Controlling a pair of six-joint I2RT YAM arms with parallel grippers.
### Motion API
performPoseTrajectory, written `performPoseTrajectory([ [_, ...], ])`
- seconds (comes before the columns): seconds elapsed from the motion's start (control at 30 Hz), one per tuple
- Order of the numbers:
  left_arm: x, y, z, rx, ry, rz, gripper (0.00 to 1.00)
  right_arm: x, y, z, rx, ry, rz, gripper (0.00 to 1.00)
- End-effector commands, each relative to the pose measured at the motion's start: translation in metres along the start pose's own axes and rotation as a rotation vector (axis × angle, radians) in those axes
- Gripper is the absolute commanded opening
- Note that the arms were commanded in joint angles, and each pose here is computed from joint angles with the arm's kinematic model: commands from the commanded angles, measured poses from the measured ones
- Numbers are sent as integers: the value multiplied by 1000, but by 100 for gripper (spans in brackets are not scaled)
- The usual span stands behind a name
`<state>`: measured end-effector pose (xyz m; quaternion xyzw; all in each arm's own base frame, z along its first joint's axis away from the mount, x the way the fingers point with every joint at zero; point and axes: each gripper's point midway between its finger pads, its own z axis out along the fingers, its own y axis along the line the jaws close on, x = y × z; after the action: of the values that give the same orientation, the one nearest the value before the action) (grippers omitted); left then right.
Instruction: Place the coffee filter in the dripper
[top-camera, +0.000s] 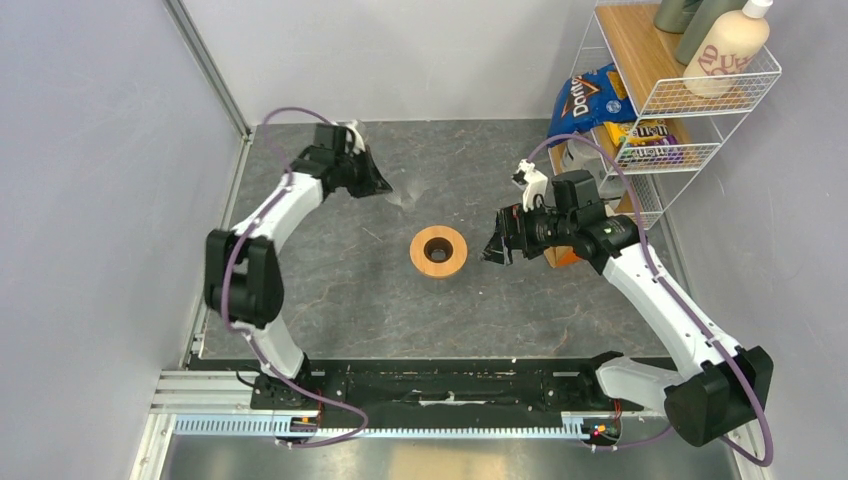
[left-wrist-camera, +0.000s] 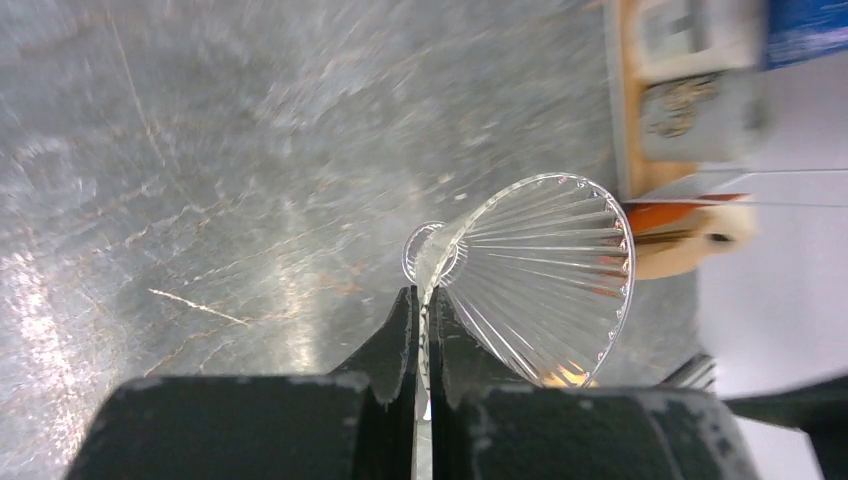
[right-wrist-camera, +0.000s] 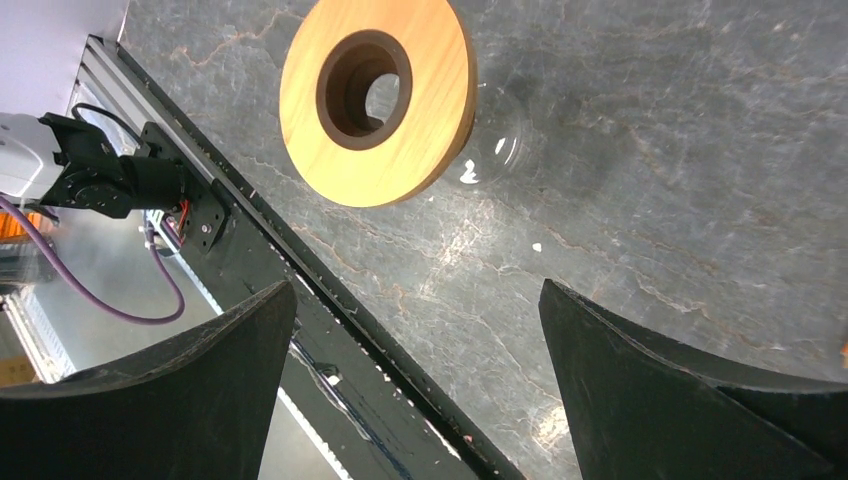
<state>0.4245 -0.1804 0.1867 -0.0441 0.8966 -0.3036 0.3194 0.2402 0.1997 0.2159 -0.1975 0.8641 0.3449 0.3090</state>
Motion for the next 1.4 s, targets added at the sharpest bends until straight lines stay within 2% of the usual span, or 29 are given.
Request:
performPoseTrajectory([
  [0.0,-24,-79,-96,169,-102,48,2,-35,17,-32,21,-113,-89,99],
  [0.2,29,-107,-126,224,1,129,2,-51,29,-51,26,-178,-133,99],
  [0.53,92,-120,-111,310,154,261,2,-46,28,-47,15,-166,-105,99],
  [0.97,113,-111,-82,265,235,288,2,-43,24,-38,7,-144,-82,99],
  [1.37,111,-105,-65,220,254,293,2,-41,24,-35,-3,-136,-77,99],
])
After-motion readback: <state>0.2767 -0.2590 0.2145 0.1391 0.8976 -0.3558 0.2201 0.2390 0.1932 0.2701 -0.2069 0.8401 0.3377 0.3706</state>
